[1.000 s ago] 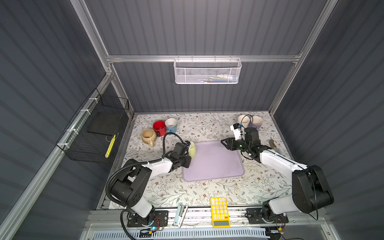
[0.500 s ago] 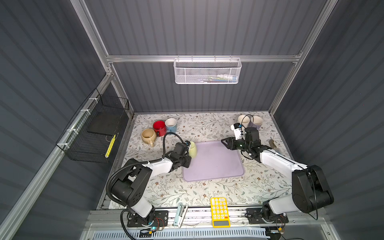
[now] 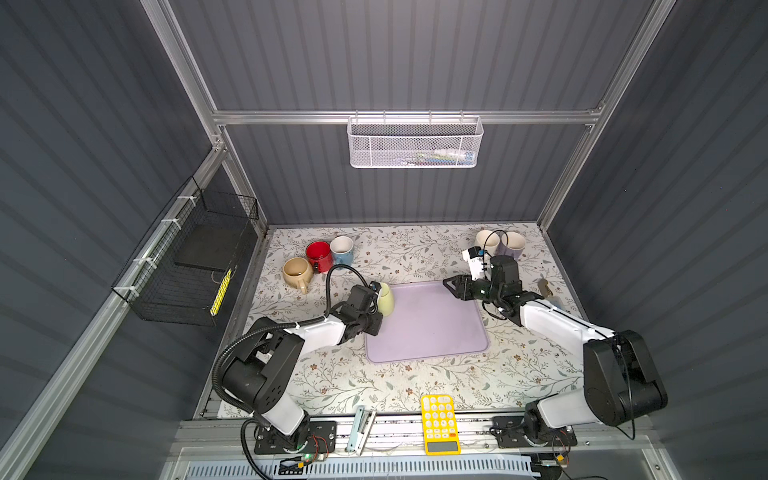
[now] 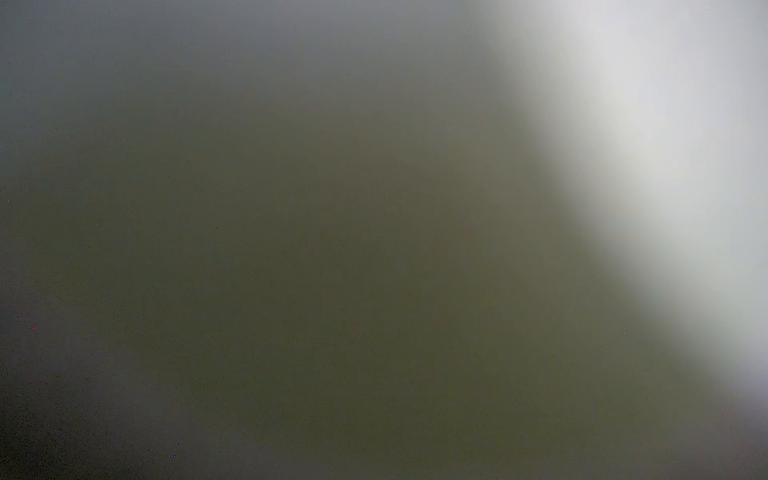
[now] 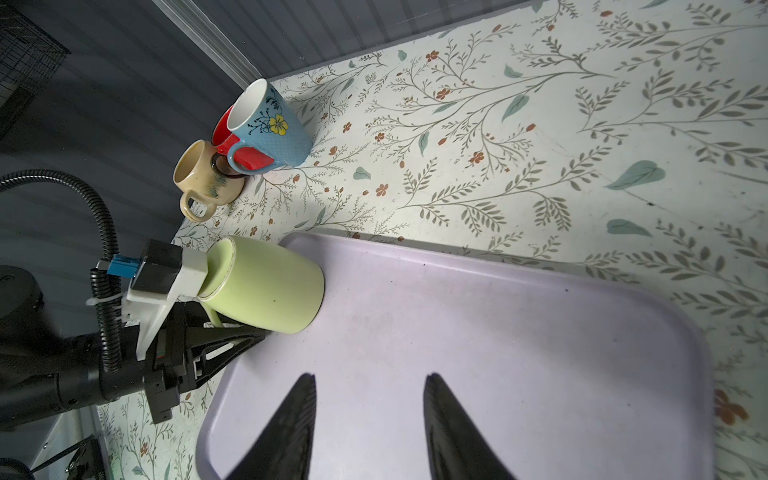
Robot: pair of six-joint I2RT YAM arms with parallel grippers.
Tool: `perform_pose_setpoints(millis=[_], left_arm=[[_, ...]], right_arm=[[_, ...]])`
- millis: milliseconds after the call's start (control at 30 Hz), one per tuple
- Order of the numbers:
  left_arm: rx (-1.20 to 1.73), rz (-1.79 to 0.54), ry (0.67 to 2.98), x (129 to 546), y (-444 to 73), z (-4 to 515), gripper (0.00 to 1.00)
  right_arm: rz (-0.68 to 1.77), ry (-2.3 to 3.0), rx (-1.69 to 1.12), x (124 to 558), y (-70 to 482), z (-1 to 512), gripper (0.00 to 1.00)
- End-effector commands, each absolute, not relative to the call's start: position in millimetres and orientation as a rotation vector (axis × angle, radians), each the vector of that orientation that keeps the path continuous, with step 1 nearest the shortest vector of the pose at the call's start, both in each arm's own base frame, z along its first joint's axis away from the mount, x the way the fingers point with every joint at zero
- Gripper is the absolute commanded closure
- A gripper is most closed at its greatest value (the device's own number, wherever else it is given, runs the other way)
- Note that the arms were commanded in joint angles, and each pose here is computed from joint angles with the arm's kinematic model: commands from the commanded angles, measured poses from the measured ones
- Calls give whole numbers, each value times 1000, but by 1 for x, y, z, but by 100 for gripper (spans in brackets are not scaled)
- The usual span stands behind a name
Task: Turn the mug right side up
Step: 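Lower the left gripper onto the green mug's base and close it, then lift and tilt the green mug with the left gripper while the right gripper approaches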
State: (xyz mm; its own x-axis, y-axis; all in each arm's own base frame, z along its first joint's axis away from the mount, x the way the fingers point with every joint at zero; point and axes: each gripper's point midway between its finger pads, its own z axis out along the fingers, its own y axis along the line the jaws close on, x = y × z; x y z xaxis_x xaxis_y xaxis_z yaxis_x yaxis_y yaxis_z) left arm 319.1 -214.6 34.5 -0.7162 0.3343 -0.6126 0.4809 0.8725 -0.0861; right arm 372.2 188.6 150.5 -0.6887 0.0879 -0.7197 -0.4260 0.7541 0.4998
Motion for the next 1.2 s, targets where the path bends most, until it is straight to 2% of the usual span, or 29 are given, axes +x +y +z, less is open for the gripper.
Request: perform_pose_setpoints(millis=[0,1167], left_arm=[[596,-355,2418,317,-221,44,92],[615,-624,2185,326,-260,138,98]], right_arm=[[864,2194,-241,372,187,143,56],[1000,2126,-76,378,159,141,57]])
